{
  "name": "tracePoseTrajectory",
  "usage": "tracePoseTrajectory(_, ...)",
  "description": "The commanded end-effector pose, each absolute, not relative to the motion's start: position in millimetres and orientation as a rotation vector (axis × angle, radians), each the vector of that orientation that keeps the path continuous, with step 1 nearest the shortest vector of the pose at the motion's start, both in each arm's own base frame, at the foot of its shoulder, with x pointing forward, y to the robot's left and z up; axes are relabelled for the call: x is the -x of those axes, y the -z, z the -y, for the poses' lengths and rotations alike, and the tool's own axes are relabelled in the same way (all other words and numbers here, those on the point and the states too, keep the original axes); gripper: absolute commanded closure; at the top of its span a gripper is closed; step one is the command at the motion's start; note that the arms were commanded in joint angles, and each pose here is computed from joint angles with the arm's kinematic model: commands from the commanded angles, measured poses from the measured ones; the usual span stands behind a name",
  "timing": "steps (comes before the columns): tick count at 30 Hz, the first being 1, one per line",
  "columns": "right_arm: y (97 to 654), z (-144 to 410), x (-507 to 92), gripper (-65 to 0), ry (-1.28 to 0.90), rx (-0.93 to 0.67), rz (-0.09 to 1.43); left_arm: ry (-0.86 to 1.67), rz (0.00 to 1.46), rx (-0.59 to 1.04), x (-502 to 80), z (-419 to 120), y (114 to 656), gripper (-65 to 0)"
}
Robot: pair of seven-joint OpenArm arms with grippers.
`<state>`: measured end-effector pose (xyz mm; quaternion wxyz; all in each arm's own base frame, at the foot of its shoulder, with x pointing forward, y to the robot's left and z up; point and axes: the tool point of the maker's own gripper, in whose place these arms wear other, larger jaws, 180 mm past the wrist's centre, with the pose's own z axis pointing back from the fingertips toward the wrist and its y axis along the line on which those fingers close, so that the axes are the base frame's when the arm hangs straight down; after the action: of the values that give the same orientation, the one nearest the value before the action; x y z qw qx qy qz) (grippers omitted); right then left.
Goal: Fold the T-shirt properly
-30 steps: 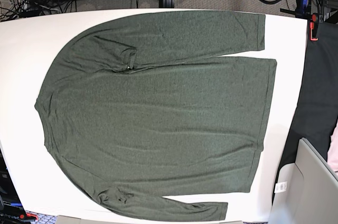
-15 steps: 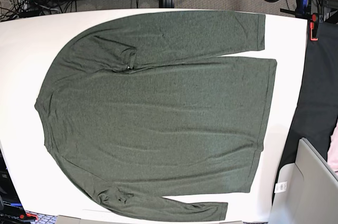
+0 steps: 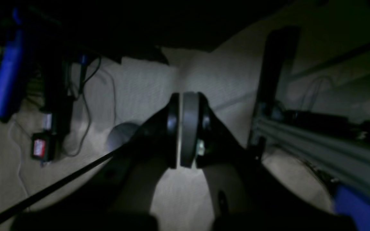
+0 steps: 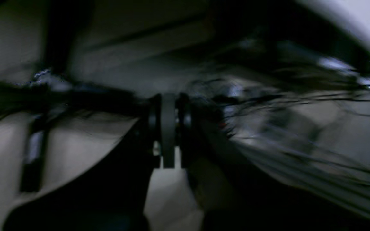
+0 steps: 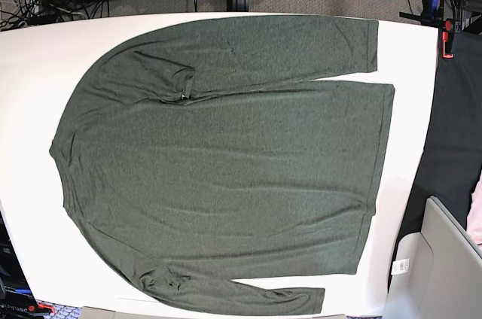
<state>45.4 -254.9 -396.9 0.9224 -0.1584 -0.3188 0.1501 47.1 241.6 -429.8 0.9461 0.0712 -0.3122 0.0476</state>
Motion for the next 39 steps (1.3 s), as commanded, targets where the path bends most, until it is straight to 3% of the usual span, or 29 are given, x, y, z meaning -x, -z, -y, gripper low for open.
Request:
tracePoseTrajectory(1, 382.1, 253.1, -53.4, -0.1, -0.321, 0.331, 0.691, -0.08, 0.701, -0.149, -59.3, -241.4, 411.0, 0.0)
tracePoseTrajectory(6, 355.3, 248.6, -76.0, -0.1, -0.329, 0.346, 0.764, -0.055, 0.785, -0.127, -79.5, -229.4, 383.1, 0.0)
tracePoseTrajectory(15, 352.2, 247.4, -81.2, -0.1, -0.329, 0.347, 0.782, -0.061, 0.83, -0.122, -105.0, -228.4, 379.3, -0.1)
tracePoseTrajectory(28, 345.9, 244.2, -103.0, -0.6, -0.259, 0.361, 0.856, -0.098, 0.812, -0.092, -149.1, -221.4, 377.4, -16.8)
tracePoseTrajectory(32, 343.9, 244.8, -108.7, -9.8, -0.252, 0.367, 0.873, -0.127, 0.767, -0.057, -146.3, -217.9, 383.2, -26.0)
tracePoseTrajectory(35, 342.2, 246.1, -112.6, -17.3, -0.246, 0.374, 0.885, -0.151, 0.765, -0.027, -151.1, -215.1, 383.7, -28.8)
tracePoseTrajectory(39, 339.5, 245.8, -120.7, -18.2, -0.239, 0.377, 0.909, -0.158, 0.743, -0.021, -147.2, -214.8, 389.9, -28.8)
